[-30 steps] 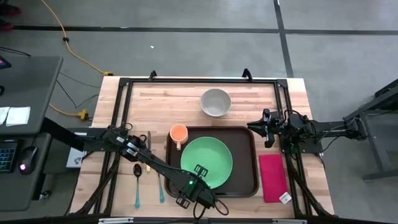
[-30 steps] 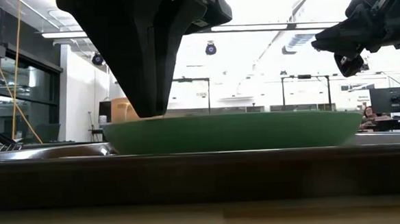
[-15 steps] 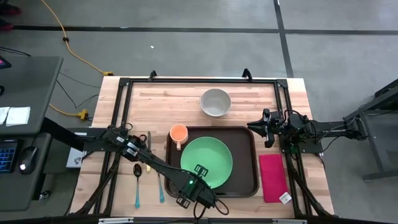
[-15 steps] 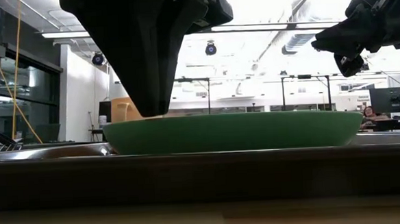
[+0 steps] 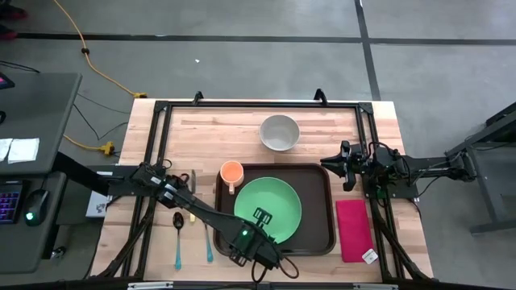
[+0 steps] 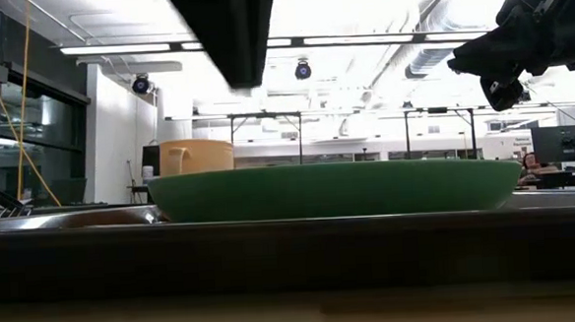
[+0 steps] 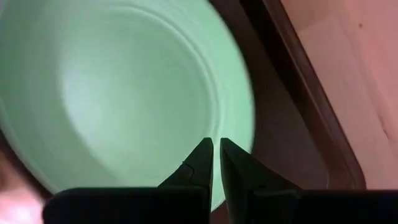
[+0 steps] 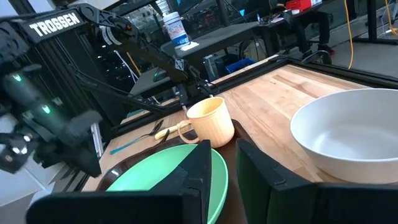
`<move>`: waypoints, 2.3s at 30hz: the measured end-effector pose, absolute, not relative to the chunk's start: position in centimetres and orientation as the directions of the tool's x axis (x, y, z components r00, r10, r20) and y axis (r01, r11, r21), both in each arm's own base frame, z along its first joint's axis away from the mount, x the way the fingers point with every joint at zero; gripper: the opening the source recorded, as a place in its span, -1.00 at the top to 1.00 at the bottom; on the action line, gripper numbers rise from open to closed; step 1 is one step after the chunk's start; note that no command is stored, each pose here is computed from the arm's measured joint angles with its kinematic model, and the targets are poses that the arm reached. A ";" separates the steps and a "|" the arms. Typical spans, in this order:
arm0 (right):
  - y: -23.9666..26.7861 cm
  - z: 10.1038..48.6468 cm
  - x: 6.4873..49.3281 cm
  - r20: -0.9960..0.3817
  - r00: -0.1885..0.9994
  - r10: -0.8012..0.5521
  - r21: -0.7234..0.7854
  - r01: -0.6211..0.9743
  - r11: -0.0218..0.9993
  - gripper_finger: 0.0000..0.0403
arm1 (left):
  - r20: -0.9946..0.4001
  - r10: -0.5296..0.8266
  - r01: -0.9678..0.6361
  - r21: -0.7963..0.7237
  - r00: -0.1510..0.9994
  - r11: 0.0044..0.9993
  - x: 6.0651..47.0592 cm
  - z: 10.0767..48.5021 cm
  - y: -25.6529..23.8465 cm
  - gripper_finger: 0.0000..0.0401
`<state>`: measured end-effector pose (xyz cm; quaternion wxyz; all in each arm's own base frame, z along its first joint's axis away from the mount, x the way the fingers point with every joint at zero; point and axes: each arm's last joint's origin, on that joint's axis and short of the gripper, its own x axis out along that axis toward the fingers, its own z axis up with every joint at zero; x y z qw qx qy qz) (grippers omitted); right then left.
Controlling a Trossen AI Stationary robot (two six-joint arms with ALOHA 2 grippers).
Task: Set up tray
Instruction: Put the gray bowl on top of the green plate
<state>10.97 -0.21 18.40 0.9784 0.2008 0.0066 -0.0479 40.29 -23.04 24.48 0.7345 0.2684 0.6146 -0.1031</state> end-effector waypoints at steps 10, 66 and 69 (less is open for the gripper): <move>-0.3 18.5 11.0 -0.022 0.994 -0.106 0.397 0.106 0.912 0.76 | -0.941 0.188 0.444 0.301 0.281 0.844 39.6 28.4 -21.3 0.72; -0.3 18.9 10.9 0.021 0.994 -0.112 0.286 0.101 0.953 0.74 | -0.879 0.183 0.342 0.353 0.440 0.871 42.5 35.8 2.2 0.72; -0.3 18.9 10.9 0.019 0.994 -0.110 0.278 0.100 0.955 0.75 | -0.869 0.181 0.323 0.354 0.461 0.878 42.7 35.9 4.0 0.72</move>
